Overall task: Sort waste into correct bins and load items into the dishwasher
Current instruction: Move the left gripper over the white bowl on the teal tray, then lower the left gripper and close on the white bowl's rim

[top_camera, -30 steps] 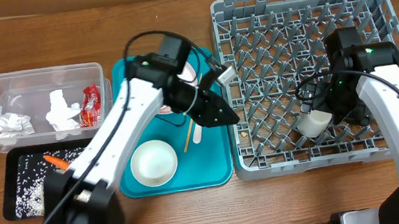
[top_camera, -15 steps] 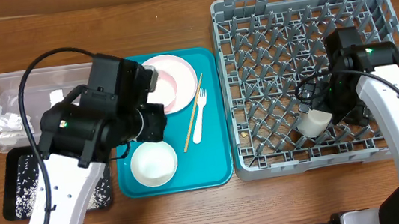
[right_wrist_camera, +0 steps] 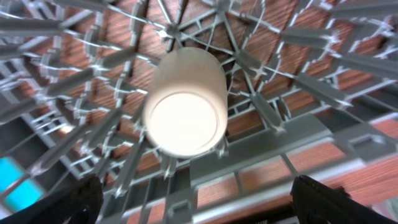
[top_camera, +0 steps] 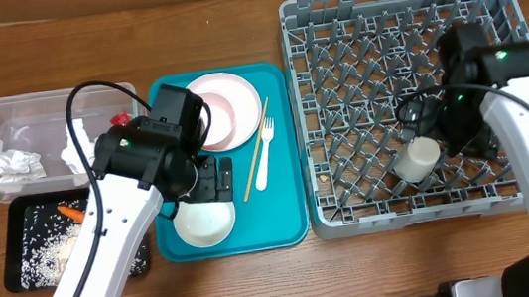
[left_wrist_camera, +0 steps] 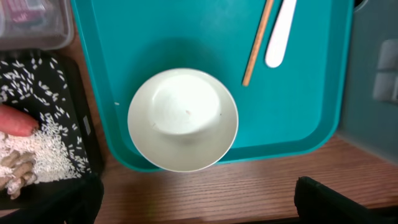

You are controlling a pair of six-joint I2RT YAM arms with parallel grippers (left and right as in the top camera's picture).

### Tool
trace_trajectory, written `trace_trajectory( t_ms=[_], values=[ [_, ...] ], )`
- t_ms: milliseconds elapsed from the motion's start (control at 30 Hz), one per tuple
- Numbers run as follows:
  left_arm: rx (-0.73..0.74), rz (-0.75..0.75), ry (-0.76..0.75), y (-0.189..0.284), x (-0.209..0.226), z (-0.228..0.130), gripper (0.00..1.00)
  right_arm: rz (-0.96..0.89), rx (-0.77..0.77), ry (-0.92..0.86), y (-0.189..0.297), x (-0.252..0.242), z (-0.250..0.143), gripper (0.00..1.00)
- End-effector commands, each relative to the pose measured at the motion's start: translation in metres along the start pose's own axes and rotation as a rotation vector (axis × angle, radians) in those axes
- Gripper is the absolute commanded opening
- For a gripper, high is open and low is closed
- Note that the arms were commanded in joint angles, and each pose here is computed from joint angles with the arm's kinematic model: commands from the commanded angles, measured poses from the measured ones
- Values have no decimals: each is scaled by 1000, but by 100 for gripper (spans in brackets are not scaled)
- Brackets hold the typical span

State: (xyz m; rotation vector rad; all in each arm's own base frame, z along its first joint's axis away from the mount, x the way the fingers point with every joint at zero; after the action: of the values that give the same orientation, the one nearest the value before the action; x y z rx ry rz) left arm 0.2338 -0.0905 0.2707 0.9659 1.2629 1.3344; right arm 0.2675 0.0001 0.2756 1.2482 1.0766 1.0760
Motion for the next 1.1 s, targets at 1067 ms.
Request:
trace_trajectory(
  t_ms=[1067],
  values=[
    [26,118,103,-79,31,0,73,87,-67,51,48,2,-11,100]
  ],
)
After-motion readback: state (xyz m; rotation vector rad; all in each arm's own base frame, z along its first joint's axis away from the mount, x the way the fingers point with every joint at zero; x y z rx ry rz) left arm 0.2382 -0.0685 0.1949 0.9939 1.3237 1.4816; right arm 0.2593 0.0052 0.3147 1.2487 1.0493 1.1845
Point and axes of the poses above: each gripper's point midway between its finger pads, its own y axis back along the fingers, its own x axis along the line the jaws close on, z = x × y, the point moved 10 cm from there along y, back along the fingers, and after that the axes turned 13 degrees about y, right-handed, at the moved point
